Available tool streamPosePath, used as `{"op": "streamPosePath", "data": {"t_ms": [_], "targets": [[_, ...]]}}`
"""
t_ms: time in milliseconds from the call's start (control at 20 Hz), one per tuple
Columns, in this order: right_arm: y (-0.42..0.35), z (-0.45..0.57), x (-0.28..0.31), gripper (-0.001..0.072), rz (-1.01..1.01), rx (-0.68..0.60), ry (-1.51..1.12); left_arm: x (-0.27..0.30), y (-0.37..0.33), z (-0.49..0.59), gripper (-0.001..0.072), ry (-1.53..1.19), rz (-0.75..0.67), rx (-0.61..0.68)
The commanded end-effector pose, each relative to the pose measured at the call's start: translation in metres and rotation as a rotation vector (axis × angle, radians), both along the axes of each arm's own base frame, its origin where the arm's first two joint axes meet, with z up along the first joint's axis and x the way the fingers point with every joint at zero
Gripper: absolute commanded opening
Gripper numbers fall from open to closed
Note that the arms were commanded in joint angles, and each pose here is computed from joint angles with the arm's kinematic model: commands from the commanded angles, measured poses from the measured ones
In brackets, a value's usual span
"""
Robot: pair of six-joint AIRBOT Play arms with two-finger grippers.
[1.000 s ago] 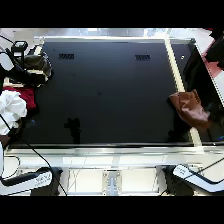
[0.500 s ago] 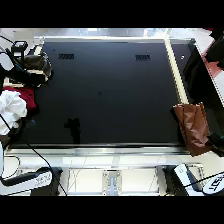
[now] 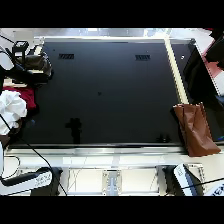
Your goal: Fold the shirts.
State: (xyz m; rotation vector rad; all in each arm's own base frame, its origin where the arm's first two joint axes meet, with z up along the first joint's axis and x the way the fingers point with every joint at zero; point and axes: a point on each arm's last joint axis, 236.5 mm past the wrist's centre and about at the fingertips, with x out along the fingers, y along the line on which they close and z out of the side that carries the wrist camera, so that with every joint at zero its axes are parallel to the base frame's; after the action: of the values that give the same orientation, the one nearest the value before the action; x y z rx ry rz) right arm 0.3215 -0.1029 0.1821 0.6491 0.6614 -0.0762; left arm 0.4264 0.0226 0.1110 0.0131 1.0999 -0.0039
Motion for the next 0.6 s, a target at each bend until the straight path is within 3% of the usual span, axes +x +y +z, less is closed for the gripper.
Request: {"op": "streamPosePath", "data": {"t_ms": [0, 300, 550], "targets": [[0.118, 0.042, 0.032, 0.0381, 0.401, -0.075, -0.199, 0.001, -0.014, 0.001, 0.0015, -0.006, -0.011, -0.063], [0.216, -0.003, 0.016, 0.0380, 0.749, -0.267, -0.090, 0.002, -0.024, 0.002, 0.0015, -0.008, 0.001, -0.116], [0.228, -0.012, 0.014, 0.0380, 0.753, -0.222, -0.042, 0.002, -0.024, 0.002, 0.0015, -0.008, 0.001, -0.115]]}}
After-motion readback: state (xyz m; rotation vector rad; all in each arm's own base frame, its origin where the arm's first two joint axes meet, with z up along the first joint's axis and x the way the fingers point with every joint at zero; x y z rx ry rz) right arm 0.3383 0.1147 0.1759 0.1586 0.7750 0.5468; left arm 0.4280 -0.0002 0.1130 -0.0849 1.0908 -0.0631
